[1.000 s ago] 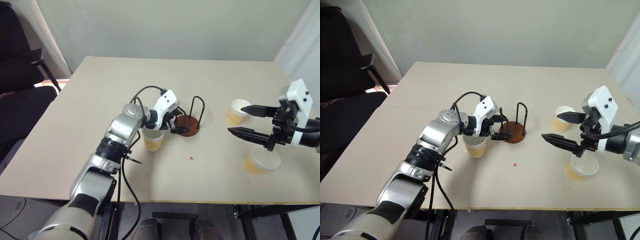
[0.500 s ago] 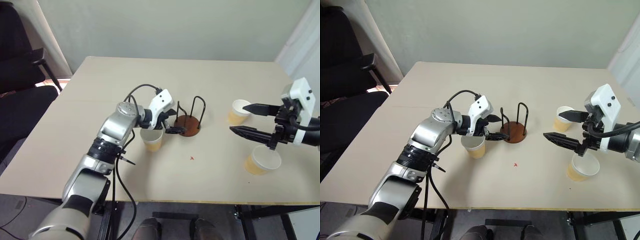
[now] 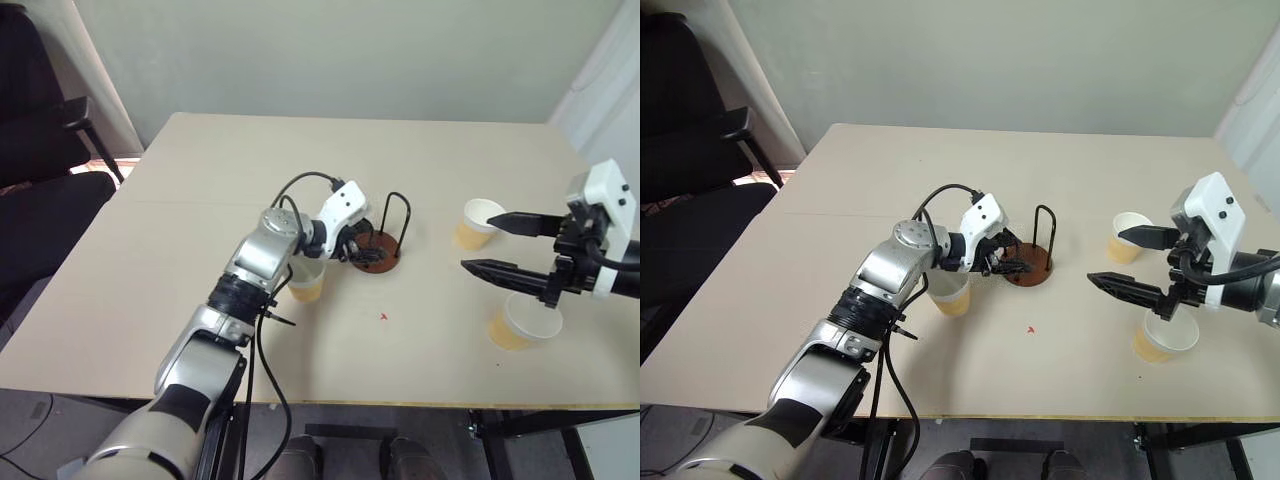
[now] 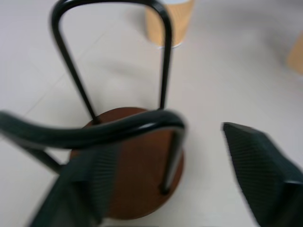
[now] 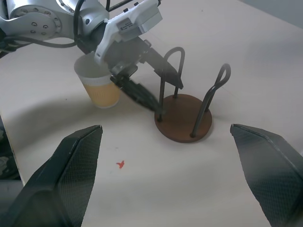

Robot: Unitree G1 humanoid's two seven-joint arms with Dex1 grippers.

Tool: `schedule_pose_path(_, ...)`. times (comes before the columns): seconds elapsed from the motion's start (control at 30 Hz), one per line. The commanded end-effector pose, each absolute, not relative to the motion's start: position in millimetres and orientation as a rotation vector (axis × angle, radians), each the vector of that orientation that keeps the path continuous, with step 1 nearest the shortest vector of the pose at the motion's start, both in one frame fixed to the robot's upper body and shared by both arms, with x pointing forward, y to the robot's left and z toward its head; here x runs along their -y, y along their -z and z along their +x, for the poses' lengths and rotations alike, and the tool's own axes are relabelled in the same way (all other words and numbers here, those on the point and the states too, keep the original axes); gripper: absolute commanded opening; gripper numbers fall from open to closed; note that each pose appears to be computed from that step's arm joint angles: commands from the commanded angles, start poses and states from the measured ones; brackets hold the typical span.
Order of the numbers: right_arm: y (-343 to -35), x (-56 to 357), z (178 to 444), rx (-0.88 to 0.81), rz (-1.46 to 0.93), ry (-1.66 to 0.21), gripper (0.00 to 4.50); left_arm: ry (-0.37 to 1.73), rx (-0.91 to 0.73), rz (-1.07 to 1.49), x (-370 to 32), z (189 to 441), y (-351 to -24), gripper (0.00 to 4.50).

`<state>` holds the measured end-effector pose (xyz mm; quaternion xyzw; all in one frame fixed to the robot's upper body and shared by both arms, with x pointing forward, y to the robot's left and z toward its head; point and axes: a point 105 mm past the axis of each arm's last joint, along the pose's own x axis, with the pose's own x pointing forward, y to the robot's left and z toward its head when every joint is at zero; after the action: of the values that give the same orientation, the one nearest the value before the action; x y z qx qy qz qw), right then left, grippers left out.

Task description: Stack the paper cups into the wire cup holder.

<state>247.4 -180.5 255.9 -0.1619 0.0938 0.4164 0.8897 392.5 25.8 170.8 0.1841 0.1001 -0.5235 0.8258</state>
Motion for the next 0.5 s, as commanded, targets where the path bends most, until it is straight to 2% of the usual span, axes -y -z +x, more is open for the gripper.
schedule_pose_path(0.03, -267.6, 180.7, 243.0, -0.144, -0.368, -0.853, 4.50, 1.110, -0.148, 0.412, -19.8, 394.3, -186.6, 1.85)
schedule_pose_path(0.2, -266.9, 180.7, 243.4, -0.146, -0.371, -0.853, 4.50, 1.094, -0.138, 0.404, -20.3, 397.3, -188.0, 0.11)
schedule_pose_path(0.5, -265.2, 180.3, 242.8, -0.151, -0.374, -0.854, 4.50, 1.143, -0.117, 0.365, -12.4, 390.5, -192.0, 0.05)
